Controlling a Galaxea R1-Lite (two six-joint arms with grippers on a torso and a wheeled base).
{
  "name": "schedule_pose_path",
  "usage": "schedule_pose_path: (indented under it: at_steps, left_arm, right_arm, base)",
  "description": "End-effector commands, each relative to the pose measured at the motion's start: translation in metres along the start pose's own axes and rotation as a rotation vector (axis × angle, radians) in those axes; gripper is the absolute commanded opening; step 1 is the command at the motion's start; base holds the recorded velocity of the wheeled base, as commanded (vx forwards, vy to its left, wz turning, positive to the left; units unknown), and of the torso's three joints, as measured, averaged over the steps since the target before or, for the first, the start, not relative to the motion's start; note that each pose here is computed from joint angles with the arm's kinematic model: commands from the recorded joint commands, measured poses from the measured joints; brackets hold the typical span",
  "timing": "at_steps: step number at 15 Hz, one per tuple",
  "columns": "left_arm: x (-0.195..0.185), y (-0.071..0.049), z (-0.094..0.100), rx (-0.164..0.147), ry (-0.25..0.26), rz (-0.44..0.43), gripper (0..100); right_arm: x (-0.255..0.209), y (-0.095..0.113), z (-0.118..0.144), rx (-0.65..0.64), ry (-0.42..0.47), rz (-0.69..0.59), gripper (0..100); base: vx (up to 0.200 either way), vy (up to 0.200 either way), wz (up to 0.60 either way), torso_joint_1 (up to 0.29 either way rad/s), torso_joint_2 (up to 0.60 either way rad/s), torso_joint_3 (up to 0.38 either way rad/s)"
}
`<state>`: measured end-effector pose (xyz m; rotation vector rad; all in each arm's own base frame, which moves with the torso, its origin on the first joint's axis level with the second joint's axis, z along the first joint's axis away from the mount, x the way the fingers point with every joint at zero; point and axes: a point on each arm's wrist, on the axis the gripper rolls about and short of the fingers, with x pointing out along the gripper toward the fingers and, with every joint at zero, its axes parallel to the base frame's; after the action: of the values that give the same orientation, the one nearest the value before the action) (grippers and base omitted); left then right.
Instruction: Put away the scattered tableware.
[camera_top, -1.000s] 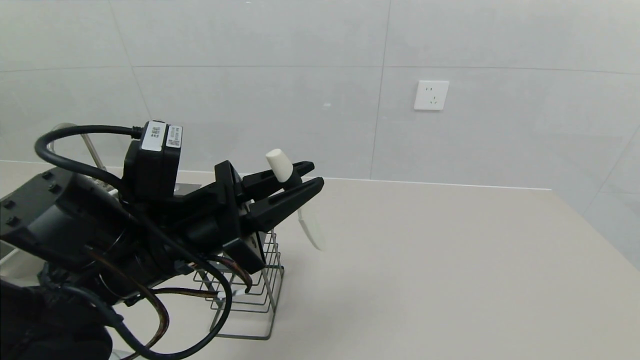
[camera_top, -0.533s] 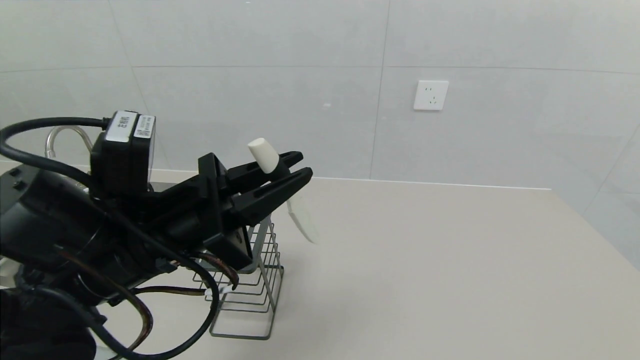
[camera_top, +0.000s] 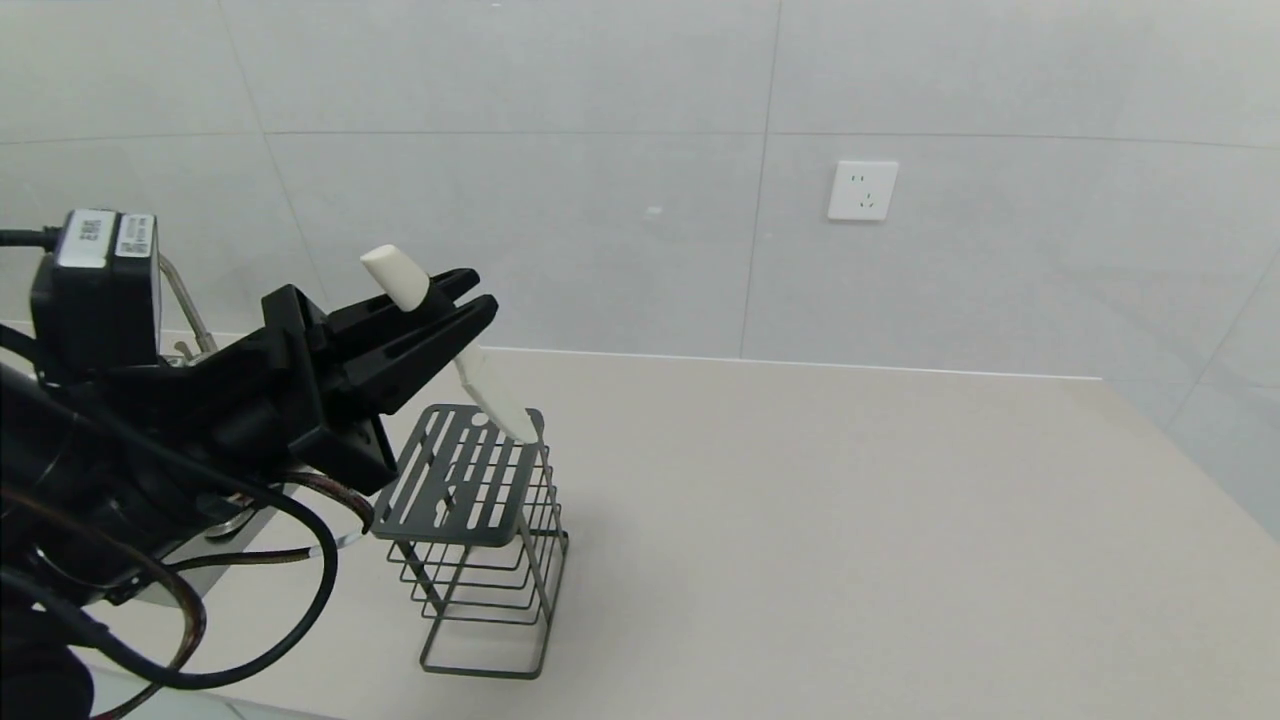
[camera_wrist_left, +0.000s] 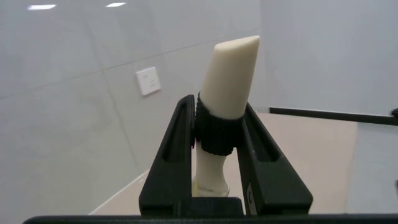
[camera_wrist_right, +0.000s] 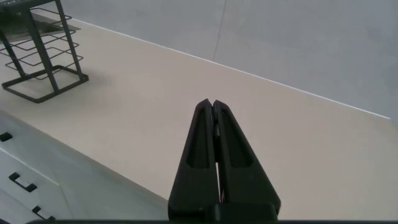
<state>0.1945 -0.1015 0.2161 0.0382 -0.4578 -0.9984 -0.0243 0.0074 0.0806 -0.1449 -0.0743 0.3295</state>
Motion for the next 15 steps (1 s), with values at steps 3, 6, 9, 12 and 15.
schedule_pose_path:
  at_steps: [3,6,9,12,15]
  left_arm:
    - [-0.003,0.002,-0.003,0.018,0.013,0.011,0]
    - [-0.007,-0.002,-0.008,0.061,0.036,-0.034,0]
    - [-0.009,0.002,-0.012,0.061,0.054,-0.050,0]
    - [-0.014,0.008,-0.009,0.079,0.054,-0.018,0]
    - [-0.011,0.019,-0.003,0.089,0.044,-0.007,0]
  right_arm:
    - [0.000,0.000,0.000,-0.002,-0.003,0.000,0]
    - [0.000,0.000,0.000,-0.002,-0.003,0.002,0]
    - [0.000,0.000,0.001,-0.004,-0.005,0.002,0]
    - [0.000,0.000,0.001,-0.001,-0.006,0.001,0]
    - [0.000,0.000,0.001,-0.001,-0.006,0.001,0]
  base:
    - [0.000,0.000,0.00,0.000,0.00,0.000]
    - [0.000,0.000,0.00,0.000,0.00,0.000]
    - [0.000,0.000,0.00,0.000,0.00,0.000]
    - [0.000,0.000,0.00,0.000,0.00,0.000]
    - [0.000,0.000,0.00,0.000,0.00,0.000]
